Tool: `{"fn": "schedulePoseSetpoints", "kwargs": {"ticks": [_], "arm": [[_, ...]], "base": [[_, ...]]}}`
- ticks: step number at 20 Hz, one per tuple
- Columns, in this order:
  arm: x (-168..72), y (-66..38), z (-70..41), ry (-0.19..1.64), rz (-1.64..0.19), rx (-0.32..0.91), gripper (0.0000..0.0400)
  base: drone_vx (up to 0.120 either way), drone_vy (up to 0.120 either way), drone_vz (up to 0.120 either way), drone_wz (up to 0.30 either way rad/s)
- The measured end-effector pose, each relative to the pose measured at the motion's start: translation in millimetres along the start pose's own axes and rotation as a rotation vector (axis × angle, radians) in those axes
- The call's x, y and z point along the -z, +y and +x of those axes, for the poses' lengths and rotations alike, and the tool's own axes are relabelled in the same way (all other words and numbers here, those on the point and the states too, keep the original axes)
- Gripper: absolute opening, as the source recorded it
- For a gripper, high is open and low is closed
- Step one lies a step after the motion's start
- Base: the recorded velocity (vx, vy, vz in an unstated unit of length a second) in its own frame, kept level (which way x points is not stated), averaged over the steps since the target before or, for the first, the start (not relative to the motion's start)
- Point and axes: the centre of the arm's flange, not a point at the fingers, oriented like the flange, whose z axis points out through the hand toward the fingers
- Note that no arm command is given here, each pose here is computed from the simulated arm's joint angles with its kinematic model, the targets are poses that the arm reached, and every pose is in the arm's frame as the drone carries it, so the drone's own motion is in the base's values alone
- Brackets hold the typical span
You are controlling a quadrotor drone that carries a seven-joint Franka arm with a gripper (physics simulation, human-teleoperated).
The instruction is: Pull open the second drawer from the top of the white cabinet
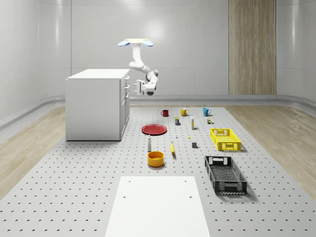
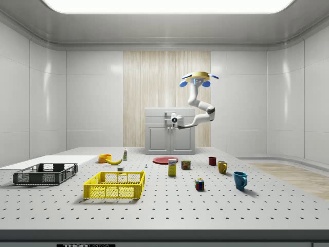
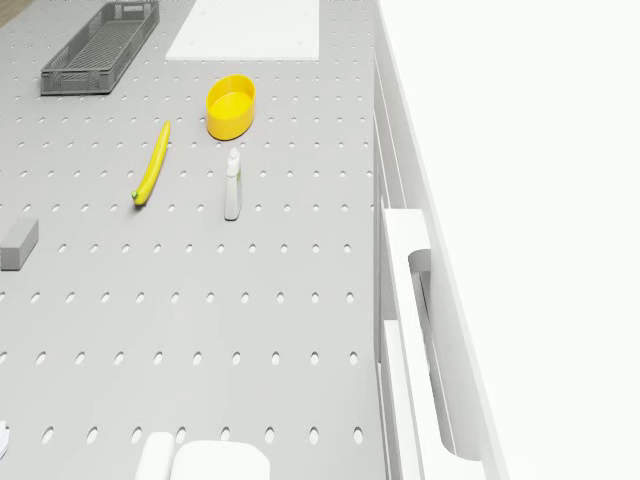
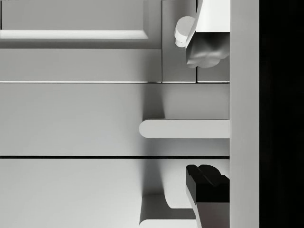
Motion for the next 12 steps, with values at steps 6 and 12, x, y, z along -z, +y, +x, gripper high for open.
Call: {"fn": "schedulePoseSetpoints", "kwargs": {"ticks": [6,12], "arm": [[0.0,0.0,0.0,0.0,0.0,0.0,0.03],[0.0,0.0,0.0,0.0,0.0,0.0,0.03]], "base": [[0.0,0.0,0.0,0.0],[-0.013,0.0,0.0,0.0]]}}
